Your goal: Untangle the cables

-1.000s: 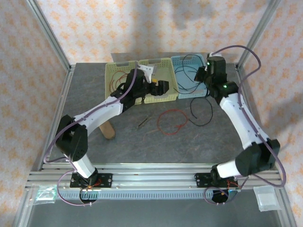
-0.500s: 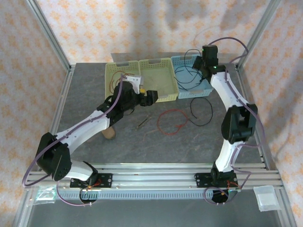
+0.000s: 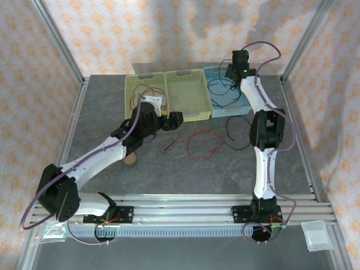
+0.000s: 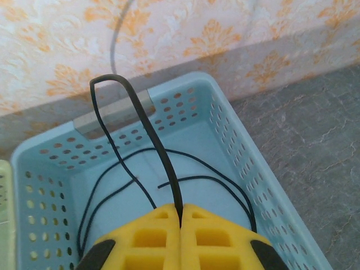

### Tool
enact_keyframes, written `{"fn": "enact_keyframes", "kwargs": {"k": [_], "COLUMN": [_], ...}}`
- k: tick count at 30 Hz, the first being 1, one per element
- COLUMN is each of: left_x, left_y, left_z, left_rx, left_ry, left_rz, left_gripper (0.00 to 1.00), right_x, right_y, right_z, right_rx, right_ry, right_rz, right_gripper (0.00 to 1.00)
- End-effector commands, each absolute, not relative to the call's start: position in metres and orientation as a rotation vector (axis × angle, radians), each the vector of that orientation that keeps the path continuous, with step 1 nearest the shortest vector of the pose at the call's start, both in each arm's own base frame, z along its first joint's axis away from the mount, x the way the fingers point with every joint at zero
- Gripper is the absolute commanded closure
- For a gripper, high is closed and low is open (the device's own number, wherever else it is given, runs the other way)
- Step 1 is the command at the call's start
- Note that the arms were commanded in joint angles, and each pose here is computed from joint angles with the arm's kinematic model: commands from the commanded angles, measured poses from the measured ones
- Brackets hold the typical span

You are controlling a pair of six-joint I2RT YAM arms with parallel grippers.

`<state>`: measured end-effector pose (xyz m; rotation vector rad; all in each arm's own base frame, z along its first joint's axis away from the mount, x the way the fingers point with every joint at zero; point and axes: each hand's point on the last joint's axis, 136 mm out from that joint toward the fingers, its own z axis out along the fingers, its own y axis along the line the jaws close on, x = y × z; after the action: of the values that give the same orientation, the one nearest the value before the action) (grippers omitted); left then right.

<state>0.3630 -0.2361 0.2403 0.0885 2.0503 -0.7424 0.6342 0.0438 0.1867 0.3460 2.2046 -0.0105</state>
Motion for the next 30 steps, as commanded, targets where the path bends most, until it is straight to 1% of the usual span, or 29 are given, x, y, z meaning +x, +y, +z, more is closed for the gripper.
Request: {"fn": "enact_keyframes", "kwargs": {"k": [1,4,9,15,20,30], "left_x": [0.359,0.358,0.357,0.359,0.364,0.367], "left_y": [-0.235,-0.240,-0.251,-0.274,-0.292,-0.342], "left_z": [0.235,0.229,0.219,0.209,0.193,0.166], "left_rx": [0.075,0.091,0.122,0.154,0.148,0.190], "left_ry": [2.077,2.099,2.135,2.167,2.209,2.258], "left_rz": [-0.710,-0.688,-0.647,-0.646,-0.564,-0.608], "left_gripper": [0.14,0.14,0.14,0.14,0.15,0.15], "right_x": [0.631,0.629,0.621,0.591,0.545,0.434], "right_y": [0.036,0.038,0.040,0.041,0.042,0.042], "right_z": [0.182,0.192,0.215,0.242,0.239,0.188], "right_rx": [0.350,0.347,0.344,0.343,0.355,0.372], "right_ry": [2.241,2.231,2.206,2.188,2.236,2.386], "right_rz": [-0.065,-0.038,-0.011,0.037,0.064,0.066], "right_gripper": [0.92,0.84,0.76,0.75,0.76,0.77]}}
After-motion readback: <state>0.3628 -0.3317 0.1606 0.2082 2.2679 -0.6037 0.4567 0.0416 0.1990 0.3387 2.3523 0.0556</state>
